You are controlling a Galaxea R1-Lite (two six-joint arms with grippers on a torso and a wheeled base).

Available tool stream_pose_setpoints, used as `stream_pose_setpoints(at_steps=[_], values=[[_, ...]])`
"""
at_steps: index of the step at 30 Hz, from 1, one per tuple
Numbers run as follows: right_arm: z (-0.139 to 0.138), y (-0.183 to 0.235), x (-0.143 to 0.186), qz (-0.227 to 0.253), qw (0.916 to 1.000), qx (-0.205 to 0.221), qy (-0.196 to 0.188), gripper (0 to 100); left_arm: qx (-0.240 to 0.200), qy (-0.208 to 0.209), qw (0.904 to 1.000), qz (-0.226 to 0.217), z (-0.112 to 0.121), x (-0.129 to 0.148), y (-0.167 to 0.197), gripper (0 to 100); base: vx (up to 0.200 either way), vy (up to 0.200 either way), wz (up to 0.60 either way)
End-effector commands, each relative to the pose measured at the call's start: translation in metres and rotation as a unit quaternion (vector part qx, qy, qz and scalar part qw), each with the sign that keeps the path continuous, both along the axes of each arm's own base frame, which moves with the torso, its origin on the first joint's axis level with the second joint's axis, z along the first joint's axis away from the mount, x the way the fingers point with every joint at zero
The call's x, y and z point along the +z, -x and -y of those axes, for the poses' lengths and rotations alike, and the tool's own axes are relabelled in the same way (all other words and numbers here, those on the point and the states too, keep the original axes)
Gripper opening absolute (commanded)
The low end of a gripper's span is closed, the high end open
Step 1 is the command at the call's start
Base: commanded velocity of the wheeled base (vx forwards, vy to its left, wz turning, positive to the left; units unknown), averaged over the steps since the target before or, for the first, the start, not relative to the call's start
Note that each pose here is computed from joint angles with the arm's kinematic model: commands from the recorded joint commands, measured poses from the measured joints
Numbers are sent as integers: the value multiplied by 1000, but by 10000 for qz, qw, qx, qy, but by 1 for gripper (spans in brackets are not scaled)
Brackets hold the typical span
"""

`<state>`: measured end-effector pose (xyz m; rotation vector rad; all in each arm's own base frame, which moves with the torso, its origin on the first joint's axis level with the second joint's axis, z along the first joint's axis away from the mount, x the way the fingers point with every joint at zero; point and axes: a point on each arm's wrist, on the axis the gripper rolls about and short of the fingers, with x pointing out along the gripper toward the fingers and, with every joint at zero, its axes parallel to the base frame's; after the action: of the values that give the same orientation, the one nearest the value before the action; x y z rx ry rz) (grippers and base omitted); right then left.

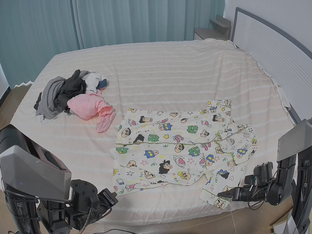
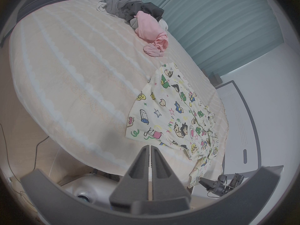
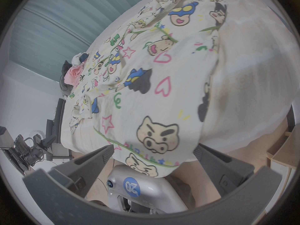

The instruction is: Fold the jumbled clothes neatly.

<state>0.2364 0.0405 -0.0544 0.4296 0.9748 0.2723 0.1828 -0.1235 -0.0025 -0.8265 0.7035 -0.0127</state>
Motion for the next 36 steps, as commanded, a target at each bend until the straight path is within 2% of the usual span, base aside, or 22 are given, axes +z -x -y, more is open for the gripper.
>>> stream_pose_setpoints(at_steps=[1,7,8,21,28,36], values=[[-14,-1,-1,58,9998,196,-87,100,11,-38,10000,-36,-2,-2,3,0,0,0,0],[-15,-8,-3,123,9998,131,-79,100,41,-60,10000,-20,-2,-2,3,0,0,0,0],[-16,-8,-3,127,9998,119,-56,0,41,-60,10000,-20,-2,-2,3,0,0,0,0],[-9,11,-2,-55,9993,32,374,0,41,-167,9999,8,1,-3,4,0,0,0,0],[10,29,6,-100,9969,15,775,0,8,-325,9995,-29,4,-8,7,0,0,0,0],[28,34,8,-139,9958,-186,891,0,-162,-481,9987,27,5,-8,7,0,0,0,0]])
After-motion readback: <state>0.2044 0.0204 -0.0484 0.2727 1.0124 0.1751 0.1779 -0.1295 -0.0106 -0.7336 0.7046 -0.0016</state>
